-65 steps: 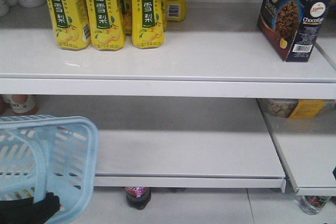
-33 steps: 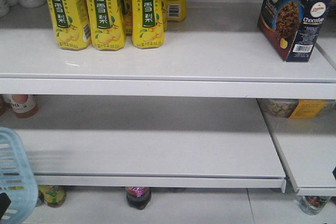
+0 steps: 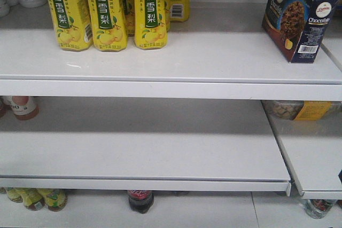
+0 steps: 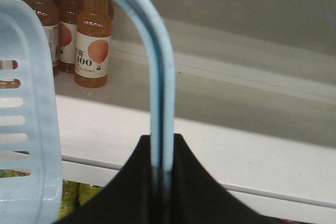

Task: Left arm holds basket, right arm returns cookies

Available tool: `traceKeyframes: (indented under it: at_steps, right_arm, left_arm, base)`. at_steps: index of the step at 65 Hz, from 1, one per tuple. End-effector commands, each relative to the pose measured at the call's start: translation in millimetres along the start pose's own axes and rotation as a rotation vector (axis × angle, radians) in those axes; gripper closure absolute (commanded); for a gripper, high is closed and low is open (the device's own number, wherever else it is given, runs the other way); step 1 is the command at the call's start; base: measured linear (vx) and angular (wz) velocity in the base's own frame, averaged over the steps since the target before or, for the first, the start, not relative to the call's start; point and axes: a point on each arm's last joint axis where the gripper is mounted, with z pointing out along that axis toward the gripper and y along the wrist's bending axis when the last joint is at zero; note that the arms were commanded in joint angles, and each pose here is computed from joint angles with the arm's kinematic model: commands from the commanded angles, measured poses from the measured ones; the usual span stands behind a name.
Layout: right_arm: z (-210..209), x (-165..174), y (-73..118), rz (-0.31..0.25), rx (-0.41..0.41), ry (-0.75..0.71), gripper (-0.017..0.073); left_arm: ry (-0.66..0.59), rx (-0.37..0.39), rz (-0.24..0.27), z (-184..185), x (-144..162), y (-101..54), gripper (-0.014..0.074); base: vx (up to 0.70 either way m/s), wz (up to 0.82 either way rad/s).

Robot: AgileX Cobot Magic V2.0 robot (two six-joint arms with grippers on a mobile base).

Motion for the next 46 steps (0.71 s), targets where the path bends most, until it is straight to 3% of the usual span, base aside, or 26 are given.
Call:
traceKeyframes:
  at_steps: [1, 8, 46]
  right_arm:
    - [-0.3, -11.1, -3.2, -0.011, 0.038, -0.043, 0.057]
    - [-0.3, -11.1, -3.2, -0.011, 0.038, -0.043, 0.057]
    - [-0.3, -11.1, -3.2, -0.011, 0.038, -0.043, 0.057]
  left_arm:
    - [-0.141, 0.005, 0.12, -4.9, -18.2, -3.0, 0.0596]
    - [-0.153, 0.003, 0.164, -5.0, -19.3, -3.1, 0.0596]
    - [-0.241, 0.033, 0.173, -6.6, -27.0, -5.5, 0.0596]
  base:
    - [0.0, 0.0]
    - [0.0, 0.0]
    - [0.0, 0.0]
